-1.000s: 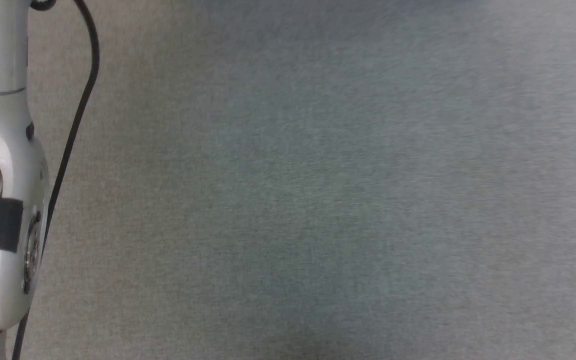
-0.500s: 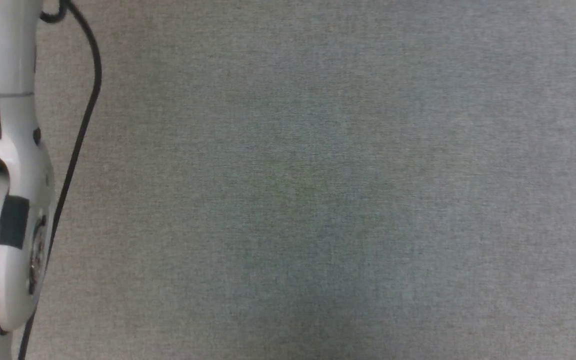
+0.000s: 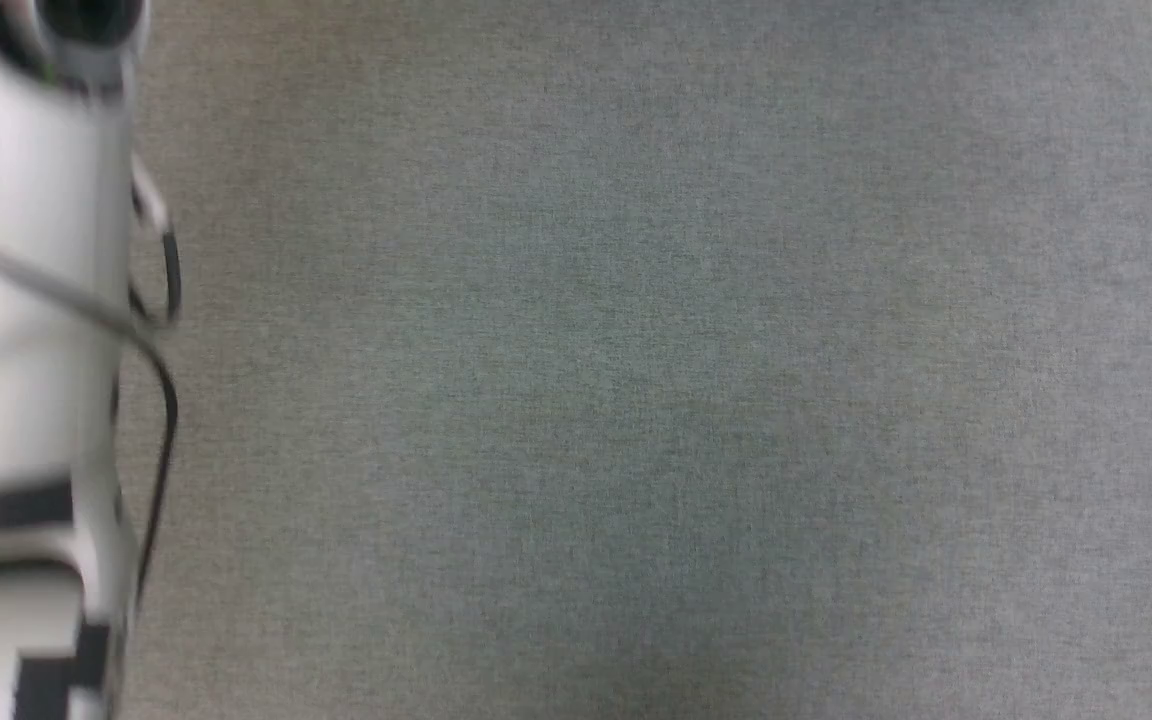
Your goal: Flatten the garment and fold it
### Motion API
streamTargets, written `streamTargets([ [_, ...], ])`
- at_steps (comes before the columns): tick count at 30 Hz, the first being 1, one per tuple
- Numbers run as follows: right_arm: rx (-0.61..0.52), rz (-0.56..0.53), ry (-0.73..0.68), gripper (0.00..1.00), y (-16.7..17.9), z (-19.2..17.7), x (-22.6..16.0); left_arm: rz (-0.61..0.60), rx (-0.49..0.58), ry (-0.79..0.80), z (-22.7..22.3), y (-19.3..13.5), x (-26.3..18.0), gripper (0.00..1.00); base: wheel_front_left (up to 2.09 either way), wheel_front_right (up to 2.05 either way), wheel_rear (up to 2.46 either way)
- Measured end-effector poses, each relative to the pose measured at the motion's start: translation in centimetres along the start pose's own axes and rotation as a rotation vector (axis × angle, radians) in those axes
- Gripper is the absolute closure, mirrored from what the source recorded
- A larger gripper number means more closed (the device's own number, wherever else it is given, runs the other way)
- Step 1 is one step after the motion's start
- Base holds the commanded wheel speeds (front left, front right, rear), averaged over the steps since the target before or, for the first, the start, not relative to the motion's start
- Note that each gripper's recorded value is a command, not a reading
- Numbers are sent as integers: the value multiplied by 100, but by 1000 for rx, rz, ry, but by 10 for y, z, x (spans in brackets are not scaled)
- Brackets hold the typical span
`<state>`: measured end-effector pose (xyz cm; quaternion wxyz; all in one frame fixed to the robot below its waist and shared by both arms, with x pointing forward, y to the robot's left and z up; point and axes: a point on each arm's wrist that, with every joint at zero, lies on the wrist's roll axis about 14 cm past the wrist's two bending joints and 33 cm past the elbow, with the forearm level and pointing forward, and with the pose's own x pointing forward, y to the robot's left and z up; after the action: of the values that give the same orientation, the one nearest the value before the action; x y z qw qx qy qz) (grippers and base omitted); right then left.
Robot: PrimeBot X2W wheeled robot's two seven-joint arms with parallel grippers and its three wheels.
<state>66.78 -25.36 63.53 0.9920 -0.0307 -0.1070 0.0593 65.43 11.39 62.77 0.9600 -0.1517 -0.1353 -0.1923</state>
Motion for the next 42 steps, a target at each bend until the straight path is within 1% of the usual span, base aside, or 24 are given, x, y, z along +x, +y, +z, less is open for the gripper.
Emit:
streamTargets([
  [5, 104, -13, 74, 100, -5, -25, -43, 34, -91, 97, -23, -7, -51, 100, 0, 0, 0],
  [8, 150, -26, 108, 100, -5, -35, -70, 60, -146, 122, -25, -12, -78, 100, 0, 0, 0],
  [13, 233, -51, 154, 100, 2, -47, -113, 95, -204, 196, -39, -23, -122, 100, 0, 0, 0],
  [17, 300, -81, 206, 100, 9, -59, -150, 148, -266, 282, -58, -28, -161, 100, 0, 0, 0],
  [24, 424, -117, 360, 100, 32, -88, -218, 221, -366, 500, -101, -42, -232, 100, 0, 0, 0],
  [28, 517, -140, 497, 100, 48, -111, -262, 267, -460, 611, -120, -51, -271, 100, 0, 0, 0],
  [31, 567, -138, 612, 100, 60, -125, -296, 301, -498, 692, -129, -54, -302, 100, 0, 0, 0],
  [37, 619, -148, 777, 100, 66, -134, -355, 343, -571, 809, -129, -63, -353, 100, 0, 0, 0],
  [42, 660, -205, 846, 100, 59, -133, -398, 357, -604, 829, -117, -72, -378, 100, 0, 0, 0],
])
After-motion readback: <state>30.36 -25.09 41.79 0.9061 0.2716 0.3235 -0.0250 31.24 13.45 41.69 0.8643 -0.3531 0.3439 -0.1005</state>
